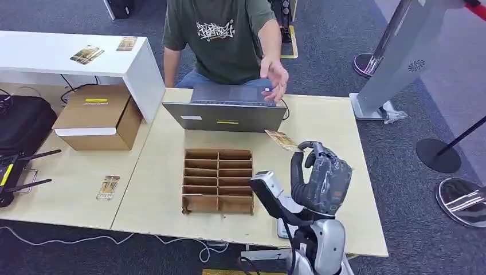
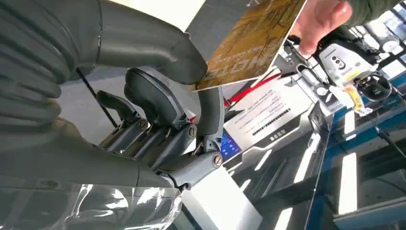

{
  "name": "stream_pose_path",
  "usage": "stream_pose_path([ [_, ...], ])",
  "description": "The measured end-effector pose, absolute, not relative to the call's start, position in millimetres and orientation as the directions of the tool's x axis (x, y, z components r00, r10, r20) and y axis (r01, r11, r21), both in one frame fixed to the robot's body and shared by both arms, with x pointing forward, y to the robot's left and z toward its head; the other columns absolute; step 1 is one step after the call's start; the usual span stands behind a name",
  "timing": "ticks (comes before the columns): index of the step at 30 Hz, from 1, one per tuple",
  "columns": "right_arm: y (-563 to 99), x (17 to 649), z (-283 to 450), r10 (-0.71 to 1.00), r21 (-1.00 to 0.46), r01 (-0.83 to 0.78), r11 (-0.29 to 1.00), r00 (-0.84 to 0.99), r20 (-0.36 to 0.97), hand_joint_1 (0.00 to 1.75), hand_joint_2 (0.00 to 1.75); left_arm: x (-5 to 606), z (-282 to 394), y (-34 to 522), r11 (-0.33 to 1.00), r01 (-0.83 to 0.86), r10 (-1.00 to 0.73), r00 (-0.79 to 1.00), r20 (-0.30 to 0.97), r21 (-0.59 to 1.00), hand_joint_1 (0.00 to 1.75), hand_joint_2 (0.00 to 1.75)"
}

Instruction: Pass the card to the sensor for recognition and then transmit it.

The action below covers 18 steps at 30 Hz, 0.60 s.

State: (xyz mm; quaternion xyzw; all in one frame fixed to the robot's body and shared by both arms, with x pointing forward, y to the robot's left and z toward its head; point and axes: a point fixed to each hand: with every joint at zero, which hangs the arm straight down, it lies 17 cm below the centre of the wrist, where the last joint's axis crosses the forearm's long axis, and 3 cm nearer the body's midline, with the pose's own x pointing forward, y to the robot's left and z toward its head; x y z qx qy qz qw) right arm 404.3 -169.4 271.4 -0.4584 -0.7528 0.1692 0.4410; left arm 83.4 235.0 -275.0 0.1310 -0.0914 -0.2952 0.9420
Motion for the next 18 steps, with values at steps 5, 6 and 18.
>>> stream_pose_path([
  [5,-162.2,419.5,283.5,0.844,-0.648,0.556,0.52,-0.219,0.489,1.75,1.75,85.5,-274.7,234.0,0.779,0.55,-0.599,0.794,0.098,0.302,0.0,0.0],
  [6,-160.6,422.4,284.5,0.845,-0.649,0.555,0.521,-0.223,0.487,1.75,1.75,85.2,-274.8,233.1,0.775,0.557,-0.605,0.79,0.097,0.298,0.0,0.0],
  [18,-121.1,474.9,324.8,0.858,-0.652,0.559,0.512,-0.3,0.416,1.75,1.75,99.7,-272.7,226.1,0.729,0.621,-0.668,0.736,0.105,0.286,0.0,0.0],
])
